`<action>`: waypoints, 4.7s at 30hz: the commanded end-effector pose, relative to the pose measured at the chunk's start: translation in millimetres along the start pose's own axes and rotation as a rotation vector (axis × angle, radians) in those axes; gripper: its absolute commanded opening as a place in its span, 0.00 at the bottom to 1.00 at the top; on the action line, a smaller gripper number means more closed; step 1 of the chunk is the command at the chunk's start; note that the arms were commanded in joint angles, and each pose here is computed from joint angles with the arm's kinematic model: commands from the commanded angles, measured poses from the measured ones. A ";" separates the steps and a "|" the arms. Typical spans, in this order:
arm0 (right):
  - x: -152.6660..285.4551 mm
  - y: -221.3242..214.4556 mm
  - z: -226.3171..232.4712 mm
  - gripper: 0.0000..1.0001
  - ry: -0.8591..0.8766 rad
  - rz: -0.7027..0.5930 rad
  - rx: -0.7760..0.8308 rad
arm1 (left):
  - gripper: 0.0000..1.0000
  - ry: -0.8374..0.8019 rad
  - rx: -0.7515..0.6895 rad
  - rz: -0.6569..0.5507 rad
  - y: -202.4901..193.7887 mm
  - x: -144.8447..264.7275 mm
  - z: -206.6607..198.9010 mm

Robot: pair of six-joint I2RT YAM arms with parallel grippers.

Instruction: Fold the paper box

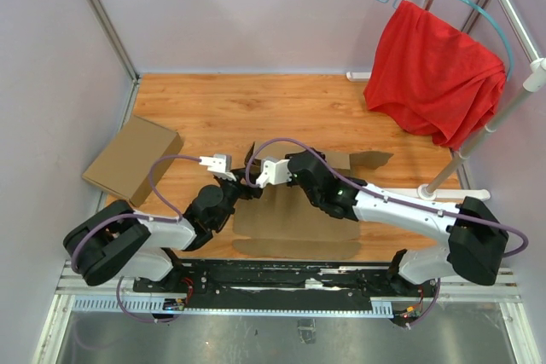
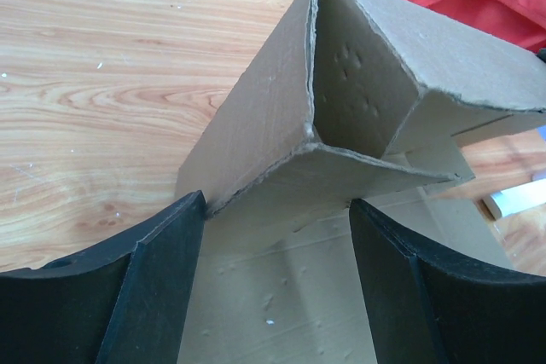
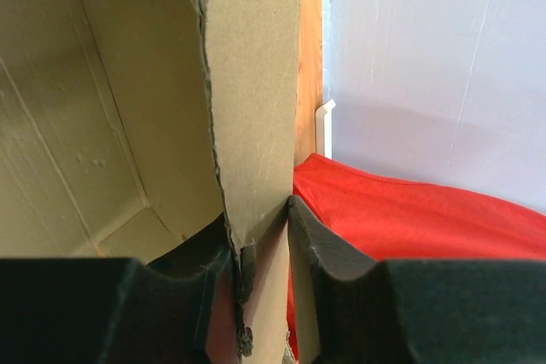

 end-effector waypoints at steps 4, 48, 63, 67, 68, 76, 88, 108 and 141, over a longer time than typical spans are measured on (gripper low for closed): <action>-8.9 4.8 1.6 0.15 0.087 0.030 -0.003 | 0.72 0.014 0.014 -0.087 11.4 -6.1 -1.0; -3.6 1.1 -11.9 0.35 0.098 0.087 0.017 | 0.76 -0.007 -0.094 -0.023 13.7 24.9 8.0; 33.2 29.9 -36.0 0.45 0.082 -0.178 -0.206 | 0.78 0.043 -0.133 -0.020 25.2 27.3 13.3; 27.2 30.6 -37.8 0.45 0.060 -0.173 -0.195 | 0.78 0.048 -0.131 -0.015 21.3 30.2 16.4; 25.5 32.0 -40.5 0.45 0.051 -0.175 -0.194 | 0.77 0.055 -0.133 -0.011 19.5 30.7 18.3; -1.1 19.6 -149.4 0.54 -0.160 -0.190 -0.859 | 0.67 0.110 -0.126 0.000 16.2 28.7 25.5; -189.9 -51.1 -145.7 0.77 0.260 0.181 -1.081 | 0.63 0.247 -0.132 0.095 29.4 21.4 29.9; -174.6 -174.2 -85.4 0.75 0.117 0.343 -1.565 | 0.62 0.308 -0.066 0.148 72.4 -40.2 62.8; -210.0 -194.4 -58.7 0.39 0.299 0.484 -1.582 | 0.60 0.423 -0.031 0.215 75.7 -48.7 121.6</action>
Point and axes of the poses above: each gripper's point midway between its finger pads, its own x axis back along the fingers, its own z axis along the line the jaws close on, y = z × x, the point moved 3 cm from there along x, back along the fingers, and after that the axes turned 4 degrees about -x, right-handed, at the moved point
